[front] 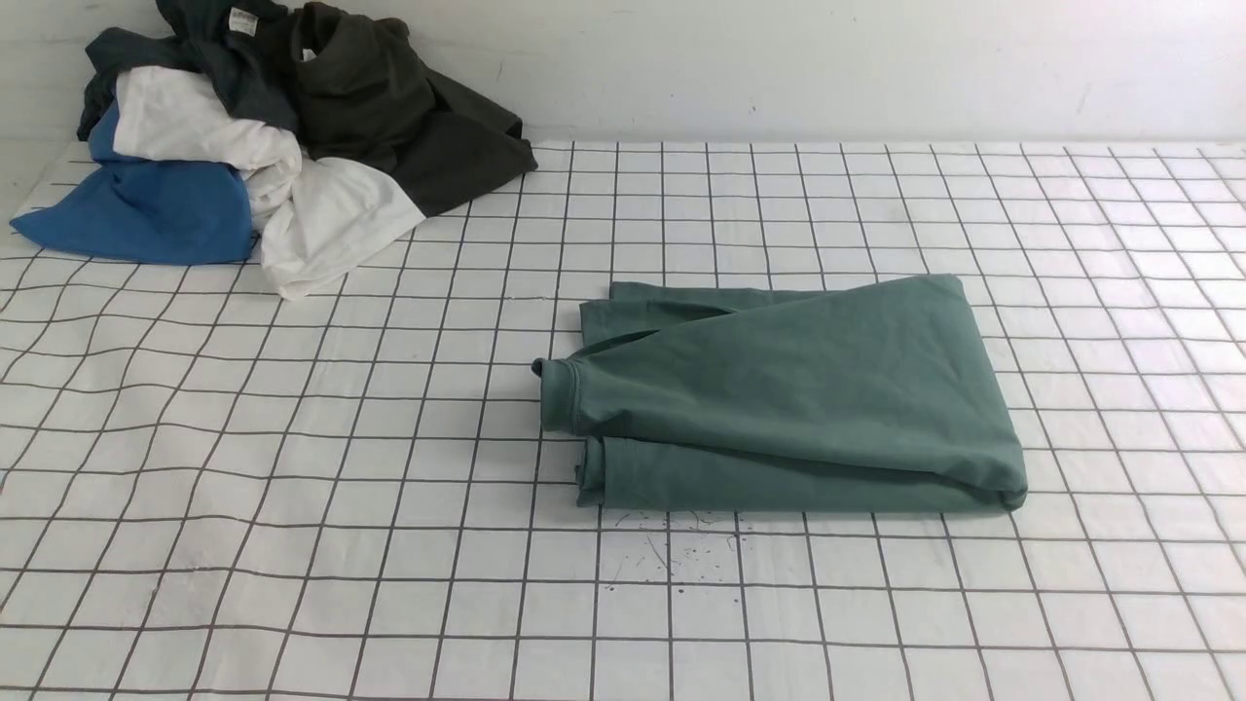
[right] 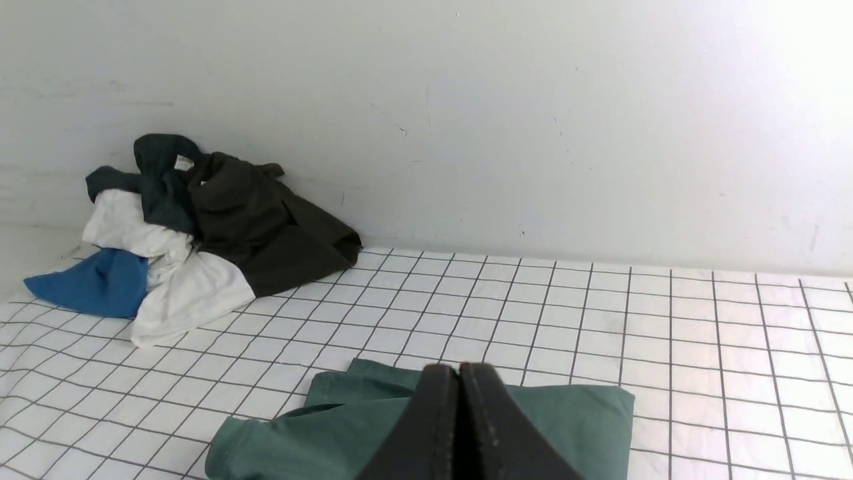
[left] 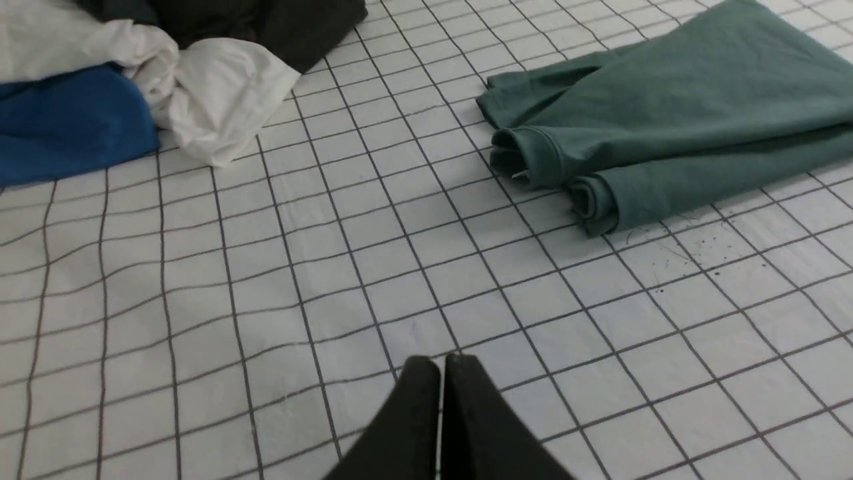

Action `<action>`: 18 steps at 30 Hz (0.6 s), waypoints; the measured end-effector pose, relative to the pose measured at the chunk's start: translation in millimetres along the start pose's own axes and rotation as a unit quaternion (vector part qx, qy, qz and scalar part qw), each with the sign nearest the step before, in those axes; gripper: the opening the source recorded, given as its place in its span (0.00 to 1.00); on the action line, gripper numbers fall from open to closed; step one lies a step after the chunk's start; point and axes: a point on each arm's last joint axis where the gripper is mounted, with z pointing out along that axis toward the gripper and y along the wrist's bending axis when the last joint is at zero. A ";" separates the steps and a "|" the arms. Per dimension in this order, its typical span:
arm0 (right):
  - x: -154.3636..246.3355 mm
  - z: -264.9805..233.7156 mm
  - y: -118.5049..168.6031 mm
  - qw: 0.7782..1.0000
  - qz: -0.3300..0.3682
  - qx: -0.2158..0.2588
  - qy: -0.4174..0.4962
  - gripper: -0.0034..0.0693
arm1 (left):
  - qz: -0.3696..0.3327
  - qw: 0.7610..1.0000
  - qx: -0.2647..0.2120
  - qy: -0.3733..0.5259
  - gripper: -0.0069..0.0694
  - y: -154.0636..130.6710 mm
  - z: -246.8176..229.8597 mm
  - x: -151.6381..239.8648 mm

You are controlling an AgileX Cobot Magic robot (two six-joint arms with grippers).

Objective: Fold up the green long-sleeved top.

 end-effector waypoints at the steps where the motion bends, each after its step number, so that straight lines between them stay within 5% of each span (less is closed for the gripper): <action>1: 3.8 -2.1 0.0 1.000 0.000 0.000 0.000 0.03 | -0.003 1.000 -0.003 -0.002 0.08 1.2 -3.1 12.4; 18: 8.6 -36.1 5.9 0.997 -0.035 -0.013 -0.063 0.03 | 0.003 1.000 -0.008 -0.029 0.08 3.4 -12.2 24.0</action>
